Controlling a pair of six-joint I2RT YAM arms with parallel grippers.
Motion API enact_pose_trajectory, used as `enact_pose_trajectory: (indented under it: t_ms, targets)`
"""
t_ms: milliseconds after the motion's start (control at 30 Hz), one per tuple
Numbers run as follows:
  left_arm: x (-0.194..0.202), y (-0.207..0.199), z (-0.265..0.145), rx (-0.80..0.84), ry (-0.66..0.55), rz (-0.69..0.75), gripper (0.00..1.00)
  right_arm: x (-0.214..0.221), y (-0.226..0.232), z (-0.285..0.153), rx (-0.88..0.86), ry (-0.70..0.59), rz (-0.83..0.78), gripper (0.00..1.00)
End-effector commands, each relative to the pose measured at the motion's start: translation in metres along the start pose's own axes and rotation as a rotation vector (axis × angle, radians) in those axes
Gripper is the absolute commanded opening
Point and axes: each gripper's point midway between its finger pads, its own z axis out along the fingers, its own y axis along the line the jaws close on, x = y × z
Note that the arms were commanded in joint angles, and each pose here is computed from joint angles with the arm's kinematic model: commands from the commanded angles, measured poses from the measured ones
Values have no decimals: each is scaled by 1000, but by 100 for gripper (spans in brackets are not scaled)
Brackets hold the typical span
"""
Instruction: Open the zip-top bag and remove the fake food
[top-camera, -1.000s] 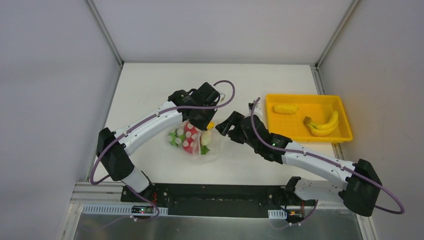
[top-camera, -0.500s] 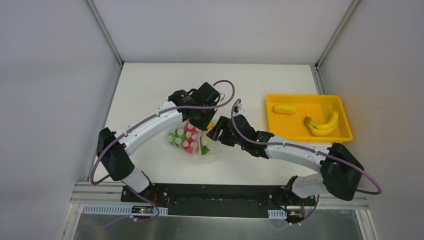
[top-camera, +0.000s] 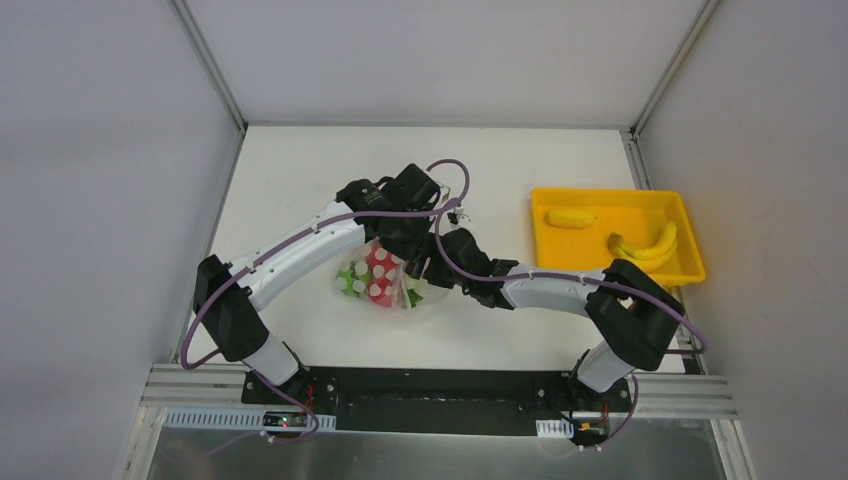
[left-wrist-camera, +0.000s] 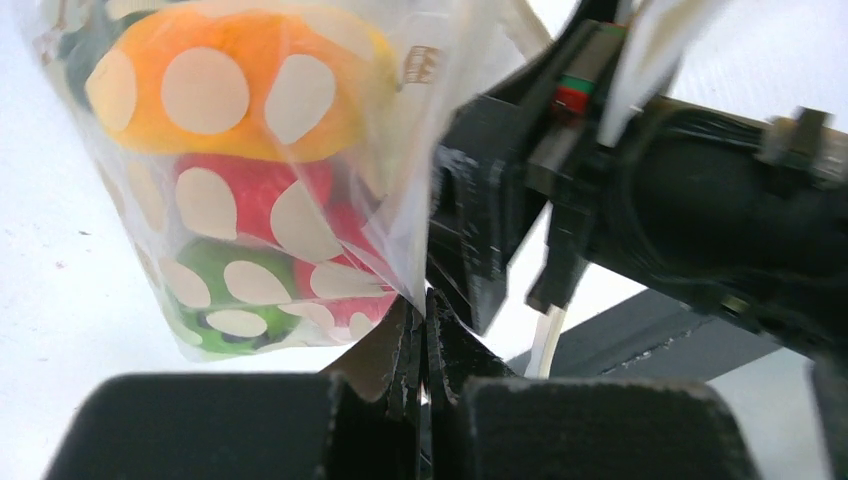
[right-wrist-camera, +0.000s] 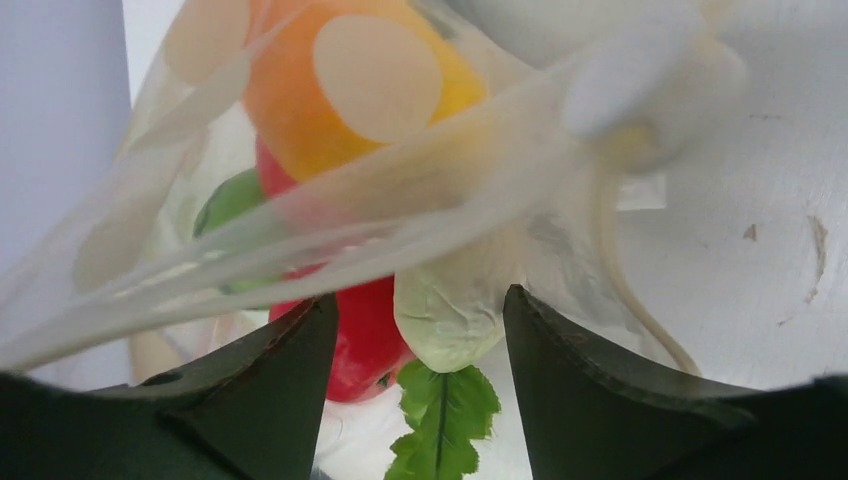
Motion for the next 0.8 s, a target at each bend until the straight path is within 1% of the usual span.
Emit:
enact_pose_trajectory:
  t_ms: [0, 167, 367, 467, 567, 633, 767]
  targets:
    - [-11, -17, -22, 119, -70, -5, 0, -15, 9, 15, -26, -52, -32, 64]
    - [-12, -18, -25, 132, -86, -2, 0, -9, 1, 30, -24, -44, -44, 66]
    - [-12, -15, -24, 115, -84, 1, 0, 6, 2, 39, -56, 12, -85, 66]
    - [-11, -6, -21, 60, -76, 2, 0, 9, 2, 32, -64, 32, -94, 59]
    - [-11, 4, -19, 1, -63, 6, 0, 9, 3, 21, -68, 45, -113, 50]
    - [-11, 7, -18, -14, -60, 5, 0, 6, 5, 11, -64, 53, -131, 44]
    - [-10, 7, -17, -18, -55, 7, 0, -4, 11, -10, -53, 55, -156, 35]
